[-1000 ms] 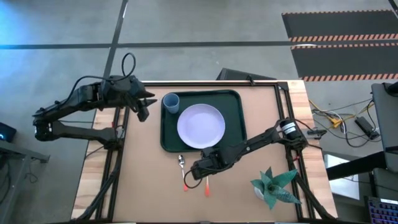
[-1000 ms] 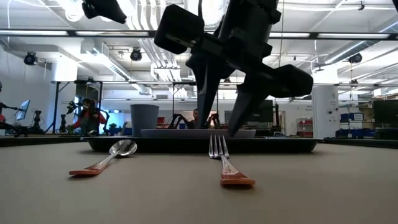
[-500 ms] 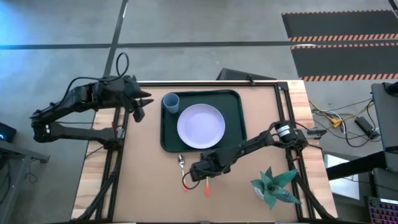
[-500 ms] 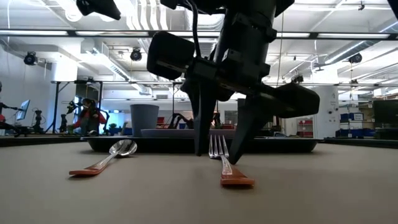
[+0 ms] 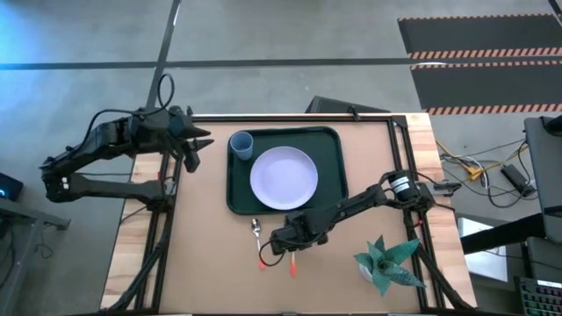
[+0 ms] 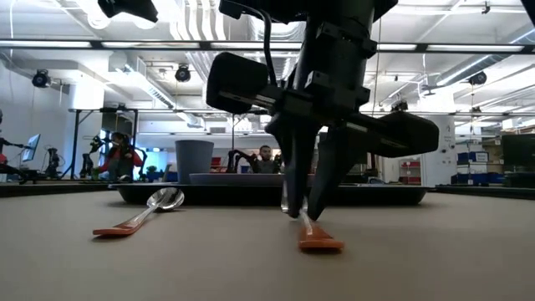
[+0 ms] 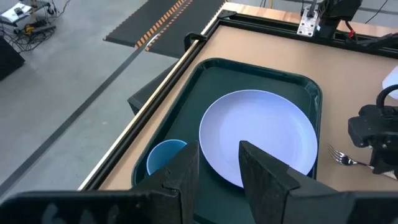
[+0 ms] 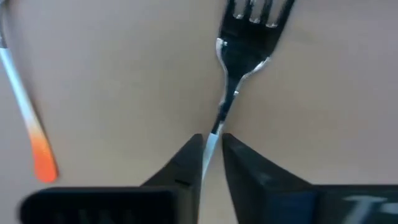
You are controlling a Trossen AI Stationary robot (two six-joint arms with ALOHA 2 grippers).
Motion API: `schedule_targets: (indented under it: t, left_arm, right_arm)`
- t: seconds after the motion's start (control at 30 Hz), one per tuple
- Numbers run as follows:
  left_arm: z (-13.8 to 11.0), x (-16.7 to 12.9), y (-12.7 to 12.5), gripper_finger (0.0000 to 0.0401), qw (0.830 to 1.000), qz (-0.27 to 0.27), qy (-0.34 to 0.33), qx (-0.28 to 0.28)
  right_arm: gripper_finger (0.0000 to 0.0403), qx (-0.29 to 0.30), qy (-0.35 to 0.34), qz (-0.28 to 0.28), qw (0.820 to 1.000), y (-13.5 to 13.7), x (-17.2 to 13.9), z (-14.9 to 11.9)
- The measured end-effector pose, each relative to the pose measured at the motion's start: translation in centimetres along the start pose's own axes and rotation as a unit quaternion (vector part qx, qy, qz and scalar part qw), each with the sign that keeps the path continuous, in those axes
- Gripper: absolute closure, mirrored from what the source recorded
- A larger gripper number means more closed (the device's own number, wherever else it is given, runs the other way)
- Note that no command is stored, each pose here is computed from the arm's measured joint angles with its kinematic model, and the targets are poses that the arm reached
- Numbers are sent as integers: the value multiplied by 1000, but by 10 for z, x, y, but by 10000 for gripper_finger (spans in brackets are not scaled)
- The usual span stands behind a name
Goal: Pick and place plate/cup/fork/spoon on tray
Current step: Put the orange fork on the black serving tray to the right of the white plate
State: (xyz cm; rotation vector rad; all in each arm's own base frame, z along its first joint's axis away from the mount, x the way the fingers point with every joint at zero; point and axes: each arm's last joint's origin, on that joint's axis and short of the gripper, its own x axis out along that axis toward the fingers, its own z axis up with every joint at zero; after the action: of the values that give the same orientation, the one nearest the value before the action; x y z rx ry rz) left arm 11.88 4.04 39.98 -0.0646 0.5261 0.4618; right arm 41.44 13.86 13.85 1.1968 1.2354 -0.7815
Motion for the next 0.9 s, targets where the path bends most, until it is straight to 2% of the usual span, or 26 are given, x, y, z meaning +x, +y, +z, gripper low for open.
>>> schedule_targets:
  t: [0.1, 0.33, 0.53, 0.7, 0.9]
  left_arm:
    - [0, -2, 0, 303, 1000, 0, -3, 0]
    - [-1, -5, 1, 303, 1000, 0, -7, 5]
    - [-1, -5, 1, 303, 1000, 0, -8, 7]
    - [-1, -6, 1, 303, 1000, 0, -9, 7]
    - [-1, -5, 1, 303, 1000, 0, -8, 8]
  right_arm:
    - [387, -4, 0, -7, 1000, -1, 0, 0]
    - [393, -11, -2, -7, 1000, -1, 0, -1]
    - [394, -16, -28, 17, 999, 3, -11, -3]
    - [394, -38, -81, 44, 995, 22, -49, -4]
    - [394, -59, -142, -37, 987, 23, -99, -3]
